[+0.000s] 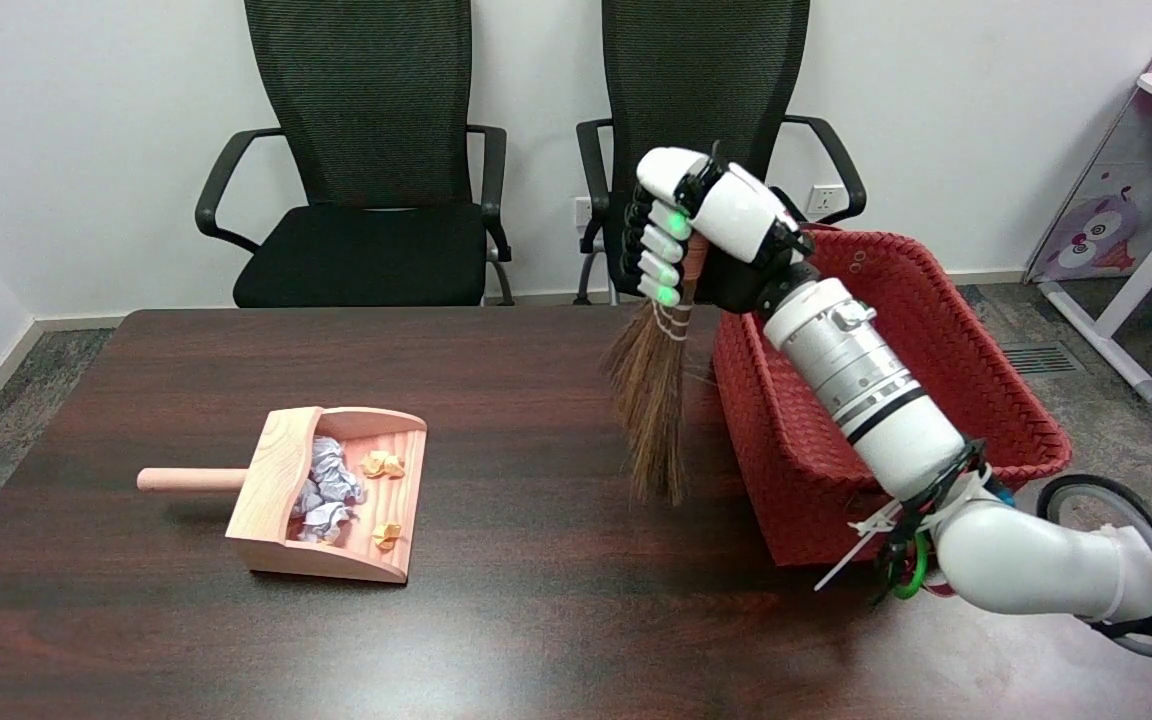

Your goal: Place the broom in the basket.

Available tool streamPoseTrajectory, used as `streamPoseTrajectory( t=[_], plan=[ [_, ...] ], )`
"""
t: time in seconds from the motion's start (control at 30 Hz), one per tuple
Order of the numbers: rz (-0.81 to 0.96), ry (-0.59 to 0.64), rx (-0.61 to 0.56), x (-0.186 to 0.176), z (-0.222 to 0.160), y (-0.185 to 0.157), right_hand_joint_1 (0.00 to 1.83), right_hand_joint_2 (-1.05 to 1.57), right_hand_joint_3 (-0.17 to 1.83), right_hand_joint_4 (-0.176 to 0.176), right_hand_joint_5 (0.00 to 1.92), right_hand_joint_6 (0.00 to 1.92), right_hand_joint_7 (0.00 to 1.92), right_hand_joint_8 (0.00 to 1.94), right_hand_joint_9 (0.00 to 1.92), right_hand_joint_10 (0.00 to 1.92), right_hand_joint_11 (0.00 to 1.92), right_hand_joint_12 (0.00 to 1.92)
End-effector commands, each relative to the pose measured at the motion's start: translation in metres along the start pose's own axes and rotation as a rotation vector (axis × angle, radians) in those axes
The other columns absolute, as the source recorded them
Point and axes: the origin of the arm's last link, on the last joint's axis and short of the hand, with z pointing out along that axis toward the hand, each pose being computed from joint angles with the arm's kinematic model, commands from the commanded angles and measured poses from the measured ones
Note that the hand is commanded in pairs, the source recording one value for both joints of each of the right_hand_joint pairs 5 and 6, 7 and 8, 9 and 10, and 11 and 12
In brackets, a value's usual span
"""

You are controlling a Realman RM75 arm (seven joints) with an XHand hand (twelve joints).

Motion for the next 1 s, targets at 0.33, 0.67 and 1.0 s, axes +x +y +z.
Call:
streamPoseTrajectory(
  t=[0.33,0.67,1.0],
  plan=[
    [-0.093,-0.005,0.156,0.063,0.052,-0.155,0.95,1.57,1.83,0.014,1.92,1.92,1.92,1.92,1.92,1.92,1.92,1.92],
    [-0.098,0.093,0.136,0.097,0.046,-0.177,0.96,1.57,1.83,0.014,1.92,1.92,1.92,1.92,1.92,1.92,1.92,1.92],
    [-0.1,0.166,0.039,0.124,0.04,-0.148,0.97,1.57,1.83,0.013,1.92,1.92,1.92,1.92,1.92,1.92,1.92,1.92]
  ],
)
